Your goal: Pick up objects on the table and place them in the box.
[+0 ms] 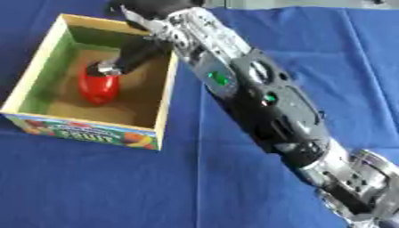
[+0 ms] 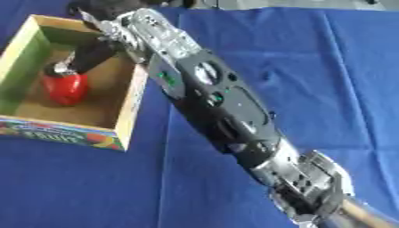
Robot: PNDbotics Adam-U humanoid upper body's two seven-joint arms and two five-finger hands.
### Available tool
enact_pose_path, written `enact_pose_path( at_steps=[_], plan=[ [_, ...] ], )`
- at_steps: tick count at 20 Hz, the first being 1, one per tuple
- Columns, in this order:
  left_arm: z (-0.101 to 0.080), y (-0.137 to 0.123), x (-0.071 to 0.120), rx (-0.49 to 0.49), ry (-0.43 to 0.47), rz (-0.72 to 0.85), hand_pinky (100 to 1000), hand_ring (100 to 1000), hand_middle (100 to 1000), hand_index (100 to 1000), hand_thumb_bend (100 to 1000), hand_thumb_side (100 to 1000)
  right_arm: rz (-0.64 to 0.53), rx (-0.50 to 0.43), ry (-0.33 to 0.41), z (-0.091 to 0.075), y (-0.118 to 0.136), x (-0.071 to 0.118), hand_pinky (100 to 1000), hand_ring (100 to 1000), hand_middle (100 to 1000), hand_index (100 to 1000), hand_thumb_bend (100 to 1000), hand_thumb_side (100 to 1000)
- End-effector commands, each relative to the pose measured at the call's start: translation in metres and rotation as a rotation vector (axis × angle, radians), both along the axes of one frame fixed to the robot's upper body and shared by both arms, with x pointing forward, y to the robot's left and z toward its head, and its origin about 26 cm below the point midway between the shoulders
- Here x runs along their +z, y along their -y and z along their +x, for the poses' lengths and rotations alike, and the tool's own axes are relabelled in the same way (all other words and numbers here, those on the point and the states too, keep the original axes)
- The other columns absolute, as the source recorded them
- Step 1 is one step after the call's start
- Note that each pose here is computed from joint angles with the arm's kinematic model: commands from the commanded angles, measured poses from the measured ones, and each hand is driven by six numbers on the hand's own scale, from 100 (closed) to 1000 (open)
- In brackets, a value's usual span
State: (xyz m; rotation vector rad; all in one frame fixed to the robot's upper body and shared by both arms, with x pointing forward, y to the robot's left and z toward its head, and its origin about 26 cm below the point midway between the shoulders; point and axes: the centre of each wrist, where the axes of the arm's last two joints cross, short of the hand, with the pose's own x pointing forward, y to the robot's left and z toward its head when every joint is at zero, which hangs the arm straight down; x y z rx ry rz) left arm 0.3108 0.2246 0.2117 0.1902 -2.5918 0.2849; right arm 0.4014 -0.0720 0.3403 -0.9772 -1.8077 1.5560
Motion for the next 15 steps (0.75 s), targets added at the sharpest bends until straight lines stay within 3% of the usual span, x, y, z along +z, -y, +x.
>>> enact_pose_path(
  at_steps=[1,2,3,5,9,15],
  plan=[
    [-0.003,-0.005,0.005,0.022,0.023,0.006,605,846,788,749,100,980,0.099,-0.001,0.118,-0.014,0.029,0.036,769,827,817,918,445,855],
    [-0.003,-0.005,0.004,0.028,0.020,0.005,605,845,788,749,100,980,0.132,-0.013,0.142,-0.017,0.040,0.043,759,817,806,909,365,854],
    [-0.003,-0.006,0.004,0.030,0.019,0.004,604,845,787,747,100,979,0.164,-0.021,0.164,-0.020,0.050,0.048,727,788,779,886,192,821],
    [-0.004,-0.007,0.003,0.038,0.014,0.001,604,845,787,748,100,979,0.231,-0.048,0.207,-0.027,0.071,0.058,702,760,749,866,100,828],
    [-0.004,-0.009,0.001,0.052,0.003,-0.002,603,845,787,747,100,978,0.336,-0.097,0.285,-0.041,0.116,0.066,703,729,707,838,100,774],
    [-0.005,-0.011,-0.001,0.070,-0.008,-0.002,602,845,788,747,100,977,0.500,-0.177,0.365,-0.065,0.169,0.062,700,714,686,830,100,744]
  ],
)
